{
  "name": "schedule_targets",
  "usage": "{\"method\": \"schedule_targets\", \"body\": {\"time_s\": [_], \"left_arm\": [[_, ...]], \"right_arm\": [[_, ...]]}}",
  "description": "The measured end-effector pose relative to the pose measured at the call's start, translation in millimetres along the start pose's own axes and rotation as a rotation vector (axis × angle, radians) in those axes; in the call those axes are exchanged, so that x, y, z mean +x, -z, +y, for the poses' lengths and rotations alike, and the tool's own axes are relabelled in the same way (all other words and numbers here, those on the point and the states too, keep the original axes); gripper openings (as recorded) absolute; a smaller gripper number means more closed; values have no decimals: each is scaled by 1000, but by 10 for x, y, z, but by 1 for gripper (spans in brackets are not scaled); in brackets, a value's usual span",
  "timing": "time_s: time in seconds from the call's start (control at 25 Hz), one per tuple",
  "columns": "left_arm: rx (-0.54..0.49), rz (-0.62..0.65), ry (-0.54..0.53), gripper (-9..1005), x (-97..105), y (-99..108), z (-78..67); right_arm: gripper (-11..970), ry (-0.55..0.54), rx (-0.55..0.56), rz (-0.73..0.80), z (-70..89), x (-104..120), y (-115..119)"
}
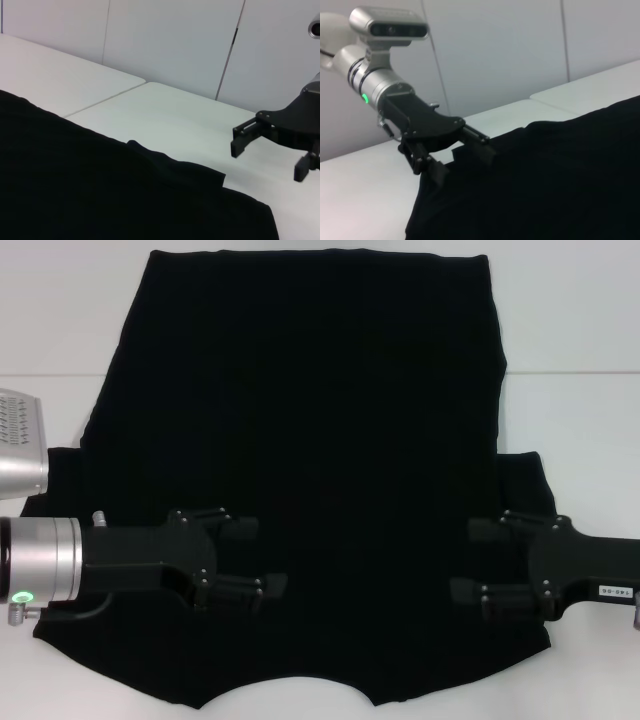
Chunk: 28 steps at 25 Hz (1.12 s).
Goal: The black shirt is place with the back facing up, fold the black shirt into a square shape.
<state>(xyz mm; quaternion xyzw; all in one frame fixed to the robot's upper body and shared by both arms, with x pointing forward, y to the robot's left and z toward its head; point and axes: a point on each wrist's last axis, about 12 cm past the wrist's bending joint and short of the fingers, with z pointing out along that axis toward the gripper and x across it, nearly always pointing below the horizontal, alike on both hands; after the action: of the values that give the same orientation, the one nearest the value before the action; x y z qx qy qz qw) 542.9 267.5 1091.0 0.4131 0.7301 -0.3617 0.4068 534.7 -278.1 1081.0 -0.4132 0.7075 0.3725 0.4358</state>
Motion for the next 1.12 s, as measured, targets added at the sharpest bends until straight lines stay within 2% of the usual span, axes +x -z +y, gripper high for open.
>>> {"method": "schedule_targets", "body": {"time_s": [0.6,0.72,0.76,0.92,1.12], "left_arm": [[-4,7,0,893,5,15,7],[-23,-11,41,889,0,49,26],[-41,-22,79,888,-6,77,50],[-148,-67,315,883,-74,275,233],[-240,-89,591,876,-113,569,351]], "right_arm": [[911,8,-1,5,-22,-32,-19],[910,-30,34,-29,-60,-68,11],[909,-63,63,-53,-97,-95,34],[908,-313,222,-148,-360,-241,180],[907,-619,327,-196,-679,-469,306]]}}
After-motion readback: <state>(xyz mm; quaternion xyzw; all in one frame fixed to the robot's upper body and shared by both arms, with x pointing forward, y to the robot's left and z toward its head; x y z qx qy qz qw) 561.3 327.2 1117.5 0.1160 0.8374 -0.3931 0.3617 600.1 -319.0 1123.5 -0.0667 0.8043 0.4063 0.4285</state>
